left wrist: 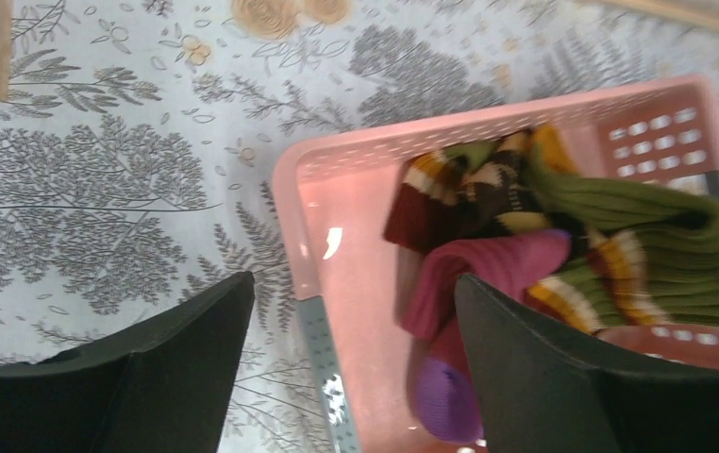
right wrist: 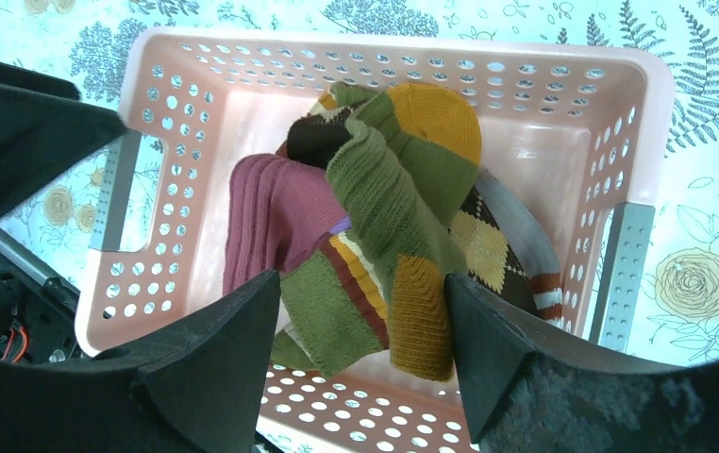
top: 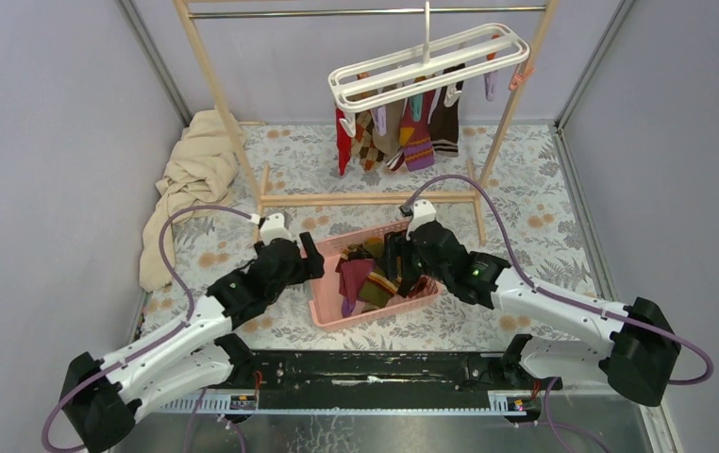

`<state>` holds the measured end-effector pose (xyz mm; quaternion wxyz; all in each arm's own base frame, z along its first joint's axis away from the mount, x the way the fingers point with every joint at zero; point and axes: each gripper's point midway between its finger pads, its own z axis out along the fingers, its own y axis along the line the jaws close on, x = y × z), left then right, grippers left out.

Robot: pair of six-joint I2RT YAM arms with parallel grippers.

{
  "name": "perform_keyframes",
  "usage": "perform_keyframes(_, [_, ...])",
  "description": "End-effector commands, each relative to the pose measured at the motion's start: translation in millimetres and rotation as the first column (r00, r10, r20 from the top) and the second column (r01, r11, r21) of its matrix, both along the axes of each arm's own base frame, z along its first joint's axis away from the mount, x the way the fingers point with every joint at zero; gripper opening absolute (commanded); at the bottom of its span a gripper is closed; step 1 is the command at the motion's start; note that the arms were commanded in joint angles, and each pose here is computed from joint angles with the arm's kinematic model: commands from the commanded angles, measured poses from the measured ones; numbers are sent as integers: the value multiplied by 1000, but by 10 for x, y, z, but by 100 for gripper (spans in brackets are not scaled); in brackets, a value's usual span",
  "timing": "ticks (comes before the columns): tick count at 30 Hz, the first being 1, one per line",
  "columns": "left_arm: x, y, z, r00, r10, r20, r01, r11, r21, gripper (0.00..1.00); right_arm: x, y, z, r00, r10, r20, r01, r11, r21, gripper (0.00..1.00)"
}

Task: Remove the socks clipped to the hanger
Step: Adjust the bin at the center of the board.

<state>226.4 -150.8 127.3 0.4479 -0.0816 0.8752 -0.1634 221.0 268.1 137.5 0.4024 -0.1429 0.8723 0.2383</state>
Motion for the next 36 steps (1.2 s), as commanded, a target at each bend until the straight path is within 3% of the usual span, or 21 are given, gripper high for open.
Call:
perform_keyframes(1, [186, -16, -43, 998, 51, 21, -51, 999, -3, 78, 45, 78, 251, 999, 22, 38, -23, 999, 25, 72])
perform_keyframes(3, [231, -3, -111, 998, 58, 7, -59, 998, 17, 69, 37, 53, 258, 999, 17, 35, -18, 1000, 18, 72])
perform_keyframes(7, [347, 24, -243, 997, 71, -26, -69, 996, 62, 62, 30, -12, 282, 999, -3, 45, 2, 1000, 19, 72])
perform_keyframes(27, [1125, 92, -441, 993, 113, -33, -108, 988, 114, 61, 109, -302, 579, 994, -69, 86, 61, 994, 92, 74])
perform_keyframes(30, [1208, 47, -414, 994, 101, -35, -96, 988, 118, 65, 182, -369, 702, 992, -82, 95, 71, 990, 120, 74])
perform_keyframes(36, [1049, -6, -128, 998, 59, -23, -58, 997, 44, 84, 280, -426, 1172, 981, -81, 178, 55, 988, 145, 76])
